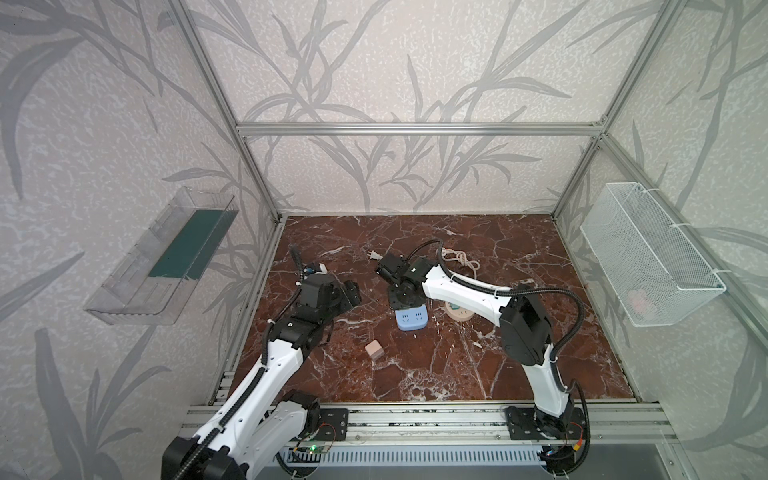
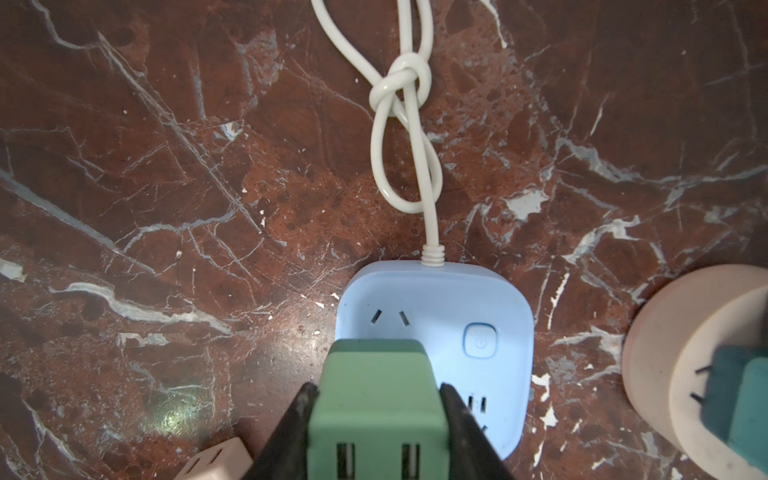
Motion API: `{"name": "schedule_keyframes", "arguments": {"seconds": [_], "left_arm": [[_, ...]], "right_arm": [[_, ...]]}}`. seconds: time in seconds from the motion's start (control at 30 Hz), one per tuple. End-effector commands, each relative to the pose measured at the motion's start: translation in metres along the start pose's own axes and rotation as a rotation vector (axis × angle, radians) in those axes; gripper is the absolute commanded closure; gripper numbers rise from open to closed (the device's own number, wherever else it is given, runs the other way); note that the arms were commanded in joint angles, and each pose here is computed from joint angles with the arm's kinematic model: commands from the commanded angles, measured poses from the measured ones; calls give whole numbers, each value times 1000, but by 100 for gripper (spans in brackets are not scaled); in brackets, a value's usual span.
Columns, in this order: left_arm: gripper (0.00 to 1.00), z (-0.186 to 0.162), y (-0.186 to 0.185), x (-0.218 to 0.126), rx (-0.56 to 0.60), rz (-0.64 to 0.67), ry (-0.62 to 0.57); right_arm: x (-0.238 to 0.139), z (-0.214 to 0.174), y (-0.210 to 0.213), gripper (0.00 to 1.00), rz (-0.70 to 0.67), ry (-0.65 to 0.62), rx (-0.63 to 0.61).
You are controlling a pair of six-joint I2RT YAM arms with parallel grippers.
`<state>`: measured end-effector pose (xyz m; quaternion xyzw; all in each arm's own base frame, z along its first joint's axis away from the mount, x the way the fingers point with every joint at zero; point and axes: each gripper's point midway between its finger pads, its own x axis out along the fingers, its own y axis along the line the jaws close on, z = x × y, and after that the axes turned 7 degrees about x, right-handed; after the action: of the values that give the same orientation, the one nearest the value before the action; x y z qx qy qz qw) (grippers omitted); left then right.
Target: Insert the plug
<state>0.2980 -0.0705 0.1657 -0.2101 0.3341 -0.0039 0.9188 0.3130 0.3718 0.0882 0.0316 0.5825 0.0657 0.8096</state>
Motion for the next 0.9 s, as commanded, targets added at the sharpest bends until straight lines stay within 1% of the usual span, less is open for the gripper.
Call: {"name": "schedule_keyframes", "arguments": {"seconds": [0.0,0.33,0.87], "left_arm": [[8,-2,3,1,-16,5,-2],[8,-4,3,2,-18,0,3],[8,-7,3,4,-19,-3,11]], "right_arm": [[-12,-2,-11,100,-36,-13,-19],[-23,6,-7,100,-14,-50,-34],[-21,6,-11,100,-20,-50,-42]]}}
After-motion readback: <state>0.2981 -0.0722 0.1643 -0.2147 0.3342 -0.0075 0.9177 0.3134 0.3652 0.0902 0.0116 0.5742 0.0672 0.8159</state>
